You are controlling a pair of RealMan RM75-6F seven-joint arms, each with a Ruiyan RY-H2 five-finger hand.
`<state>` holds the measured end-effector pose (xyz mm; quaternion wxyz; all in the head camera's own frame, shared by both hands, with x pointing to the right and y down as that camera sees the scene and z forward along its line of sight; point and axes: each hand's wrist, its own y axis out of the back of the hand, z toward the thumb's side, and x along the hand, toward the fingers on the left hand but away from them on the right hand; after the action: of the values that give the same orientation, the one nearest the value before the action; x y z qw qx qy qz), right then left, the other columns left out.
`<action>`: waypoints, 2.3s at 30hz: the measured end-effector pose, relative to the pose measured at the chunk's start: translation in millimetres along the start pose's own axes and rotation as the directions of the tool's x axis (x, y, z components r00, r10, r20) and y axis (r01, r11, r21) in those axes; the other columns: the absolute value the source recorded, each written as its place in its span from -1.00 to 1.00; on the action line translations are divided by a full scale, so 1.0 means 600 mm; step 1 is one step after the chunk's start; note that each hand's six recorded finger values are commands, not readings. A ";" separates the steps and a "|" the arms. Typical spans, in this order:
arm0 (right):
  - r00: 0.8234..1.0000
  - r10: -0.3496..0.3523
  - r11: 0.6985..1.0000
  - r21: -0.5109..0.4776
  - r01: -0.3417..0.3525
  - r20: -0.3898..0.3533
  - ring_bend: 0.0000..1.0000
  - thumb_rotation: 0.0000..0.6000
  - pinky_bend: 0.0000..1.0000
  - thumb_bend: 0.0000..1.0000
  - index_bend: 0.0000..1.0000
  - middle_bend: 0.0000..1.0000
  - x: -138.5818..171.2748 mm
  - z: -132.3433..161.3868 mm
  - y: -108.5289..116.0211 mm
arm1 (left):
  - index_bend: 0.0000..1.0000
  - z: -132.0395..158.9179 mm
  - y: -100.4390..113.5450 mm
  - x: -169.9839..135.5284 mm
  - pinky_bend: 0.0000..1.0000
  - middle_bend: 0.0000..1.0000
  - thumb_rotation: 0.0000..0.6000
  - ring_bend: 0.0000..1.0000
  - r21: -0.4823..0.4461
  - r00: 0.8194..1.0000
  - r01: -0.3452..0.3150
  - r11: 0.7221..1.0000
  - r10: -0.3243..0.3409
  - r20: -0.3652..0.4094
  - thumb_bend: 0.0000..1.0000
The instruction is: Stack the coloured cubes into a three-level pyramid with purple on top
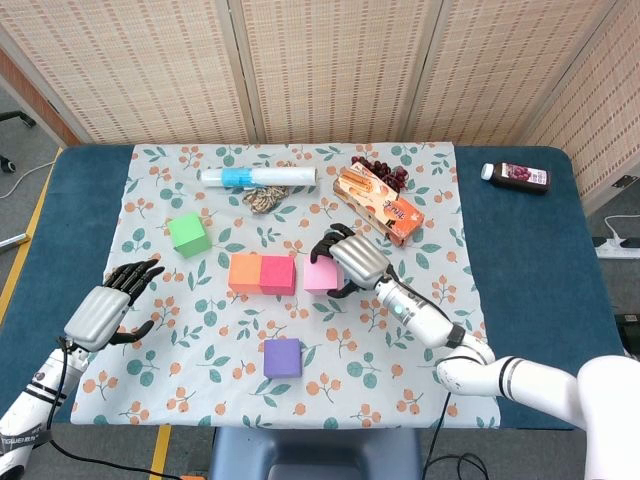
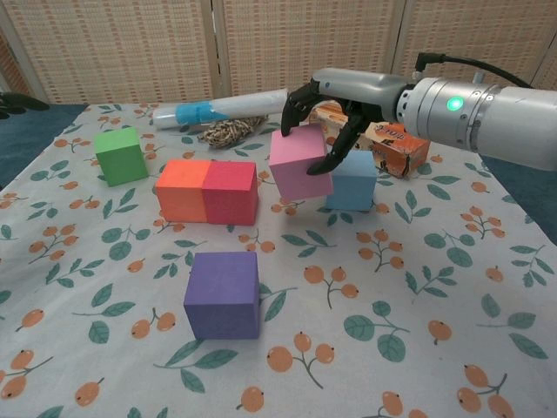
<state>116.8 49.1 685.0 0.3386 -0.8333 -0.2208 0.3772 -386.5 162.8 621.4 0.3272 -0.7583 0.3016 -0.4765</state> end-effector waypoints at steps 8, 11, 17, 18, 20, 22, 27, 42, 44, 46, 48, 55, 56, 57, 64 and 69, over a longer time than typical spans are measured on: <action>1.000 -0.002 0.999 -0.048 0.003 0.022 -0.64 1.00 -0.90 -0.80 -0.24 -0.27 -0.019 -0.018 -0.005 | -0.95 0.001 -0.001 0.002 -0.80 -1.00 1.00 -1.00 -0.003 1.000 0.003 1.000 -0.003 -0.001 -0.31; 1.000 0.004 0.998 -0.068 -0.003 0.025 -0.66 1.00 -0.93 -0.80 -0.25 -0.27 -0.028 -0.021 -0.012 | -0.95 0.001 -0.002 0.002 -0.80 -1.00 1.00 -1.00 -0.003 1.000 0.007 1.000 -0.007 -0.002 -0.31; 0.999 0.034 0.996 -0.085 -0.032 0.027 -0.71 1.00 -1.00 -0.80 -0.31 -0.27 -0.042 -0.024 -0.030 | -0.95 0.000 -0.004 0.004 -0.80 -1.00 1.00 -1.00 -0.007 1.000 0.012 1.000 -0.012 -0.005 -0.31; 0.999 0.036 0.996 -0.085 -0.034 0.028 -0.71 1.00 -1.00 -0.80 -0.31 -0.27 -0.044 -0.025 -0.033 | -0.96 0.000 -0.004 0.004 -0.80 -1.00 1.00 -1.00 -0.007 1.000 0.012 1.000 -0.012 -0.005 -0.31; 0.999 0.038 0.995 -0.094 -0.035 0.027 -0.72 1.00 -1.00 -0.80 -0.32 -0.27 -0.047 -0.025 -0.037 | -0.96 0.000 -0.006 0.005 -0.80 -1.00 1.00 -1.00 -0.008 1.000 0.015 1.000 -0.015 -0.005 -0.31; 0.999 0.040 0.994 -0.103 -0.038 0.023 -0.73 1.00 -1.00 -0.80 -0.32 -0.27 -0.050 -0.022 -0.042 | -0.96 0.000 -0.006 0.005 -0.80 -1.00 1.00 -1.00 -0.008 1.000 0.015 1.000 -0.015 -0.005 -0.31; 0.999 0.045 0.993 -0.110 -0.042 0.022 -0.77 1.00 -1.00 -0.80 -0.37 -0.27 -0.056 -0.020 -0.052 | -0.96 0.000 -0.009 0.007 -0.80 -1.00 1.00 -1.00 -0.008 1.000 0.028 1.000 -0.029 -0.002 -0.31; 0.997 0.065 0.992 -0.109 -0.061 0.032 -0.92 1.00 -1.00 -0.80 -0.63 -0.34 -0.071 -0.024 -0.075 | -0.97 -0.003 -0.010 0.006 -0.80 -1.00 1.00 -1.00 -0.016 1.000 0.030 0.999 -0.030 0.003 -0.31; 0.997 0.073 0.992 -0.105 -0.069 0.038 -0.98 1.00 -1.00 -0.81 -0.71 -0.39 -0.071 -0.026 -0.077 | -0.97 -0.004 -0.011 0.006 -0.80 -1.00 1.00 -1.00 -0.016 1.000 0.029 0.999 -0.029 0.002 -0.31; 0.995 0.086 0.992 -0.098 -0.082 0.045 -1.00 1.00 -1.00 -0.86 -0.78 -0.44 -0.072 -0.028 -0.080 | -0.97 -0.005 -0.010 0.005 -0.80 -1.00 1.00 -1.00 -0.017 1.000 0.028 0.999 -0.028 0.002 -0.31; 0.993 0.104 0.991 -0.091 -0.099 0.053 -1.00 1.00 -1.00 -0.95 -0.86 -0.50 -0.072 -0.030 -0.083 | -0.97 -0.005 -0.010 0.005 -0.80 -1.00 1.00 -1.00 -0.018 1.000 0.025 1.000 -0.025 0.003 -0.31; 0.990 0.125 0.990 -0.082 -0.119 0.069 -1.00 1.00 -1.00 -1.00 -0.93 -0.58 -0.071 -0.030 -0.084 | -0.98 -0.004 -0.008 0.004 -0.80 -1.00 1.00 -1.00 -0.016 1.000 0.019 1.000 -0.019 0.006 -0.31; 0.990 0.123 0.990 -0.083 -0.117 0.069 -1.00 1.00 -1.00 -1.00 -0.93 -0.58 -0.071 -0.029 -0.082 | -0.98 -0.004 -0.008 0.003 -0.80 -1.00 1.00 -1.00 -0.016 1.000 0.019 1.000 -0.019 0.006 -0.31; 0.990 0.121 0.990 -0.083 -0.115 0.069 -1.00 1.00 -1.00 -1.00 -0.94 -0.58 -0.070 -0.029 -0.081 | -0.98 -0.004 -0.008 0.003 -0.80 -1.00 1.00 -1.00 -0.016 1.000 0.019 1.000 -0.019 0.007 -0.31; 0.992 0.111 0.992 -0.072 -0.106 0.062 -1.00 1.00 -1.00 -1.00 -0.94 -0.58 -0.060 -0.027 -0.073 | -0.98 -0.004 -0.008 0.001 -0.80 -1.00 1.00 -1.00 -0.014 1.000 0.019 1.000 -0.019 0.009 -0.31; 0.991 0.108 0.993 -0.059 -0.104 0.077 -1.00 1.00 -1.00 -1.00 -0.93 -0.58 -0.059 -0.032 -0.070 | -0.98 -0.002 -0.006 0.001 -0.80 -1.00 1.00 -1.00 -0.015 1.000 0.018 1.000 -0.018 0.014 -0.31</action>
<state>105.0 47.5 741.8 0.2858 -0.8371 -0.1998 0.4215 -387.0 164.3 625.3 0.3194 -0.7666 0.2960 -0.4720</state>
